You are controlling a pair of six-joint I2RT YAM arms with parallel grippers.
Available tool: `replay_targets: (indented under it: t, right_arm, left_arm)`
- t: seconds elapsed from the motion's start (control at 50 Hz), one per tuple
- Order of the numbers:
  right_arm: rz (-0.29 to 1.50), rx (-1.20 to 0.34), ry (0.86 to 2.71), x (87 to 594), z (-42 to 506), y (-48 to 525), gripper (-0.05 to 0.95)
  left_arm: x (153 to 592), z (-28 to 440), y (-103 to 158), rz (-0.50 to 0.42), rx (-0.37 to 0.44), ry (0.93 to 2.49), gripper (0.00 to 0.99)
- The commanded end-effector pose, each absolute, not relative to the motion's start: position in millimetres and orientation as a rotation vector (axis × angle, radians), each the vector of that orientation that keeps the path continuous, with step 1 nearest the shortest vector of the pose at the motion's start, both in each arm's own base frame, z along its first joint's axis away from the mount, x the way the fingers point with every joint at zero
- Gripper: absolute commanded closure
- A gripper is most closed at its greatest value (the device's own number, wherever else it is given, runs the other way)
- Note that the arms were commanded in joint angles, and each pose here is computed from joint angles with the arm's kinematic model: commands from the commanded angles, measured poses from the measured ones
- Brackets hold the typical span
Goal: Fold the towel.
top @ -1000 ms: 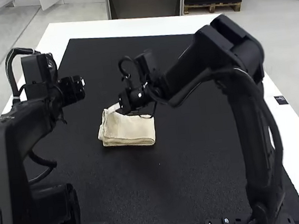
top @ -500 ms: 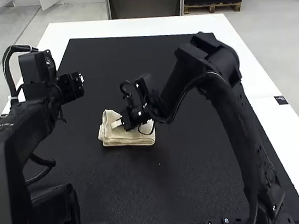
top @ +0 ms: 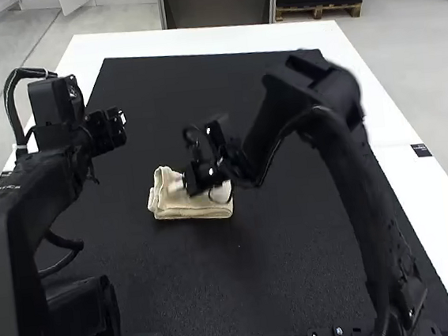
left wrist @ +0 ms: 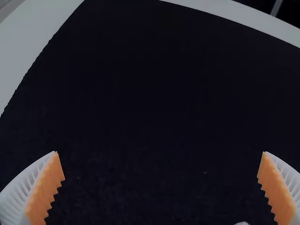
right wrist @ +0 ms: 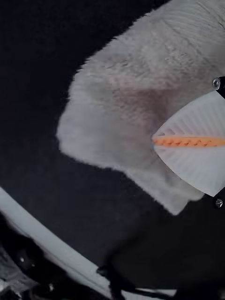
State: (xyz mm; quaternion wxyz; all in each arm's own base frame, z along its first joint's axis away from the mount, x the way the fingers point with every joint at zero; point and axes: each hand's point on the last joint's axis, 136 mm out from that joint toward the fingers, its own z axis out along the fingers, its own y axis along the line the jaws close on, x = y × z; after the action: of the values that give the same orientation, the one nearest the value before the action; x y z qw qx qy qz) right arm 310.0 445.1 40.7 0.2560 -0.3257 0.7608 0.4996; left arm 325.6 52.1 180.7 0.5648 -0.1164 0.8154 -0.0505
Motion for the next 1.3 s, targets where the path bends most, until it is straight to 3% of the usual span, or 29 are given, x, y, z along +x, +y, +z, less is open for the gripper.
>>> replay_targets:
  t: [0.0, 0.58, 0.92, 1.28]
  right_arm:
    - [1.360, -0.800, 1.907, 338.2, 133.2, 429.3, 0.92]
    - [1.179, -0.552, 1.511, 336.7, 354.0, 286.7, 0.92]
    - [1.056, -0.410, 1.335, 286.3, 405.1, 187.7, 0.92]
    - [0.960, -0.394, 1.134, 202.2, 440.9, 132.2, 0.92]
  left_arm:
    - [326.7, 210.0, 51.4, -0.126, -0.257, 1.845, 0.028]
    - [321.7, 294.0, 42.9, -0.112, -0.178, 1.636, 0.028]
    - [293.5, 348.4, 28.7, -0.101, -0.126, 1.451, 0.030]
    - [231.8, 394.4, 21.5, -0.065, -0.104, 1.231, 0.033]
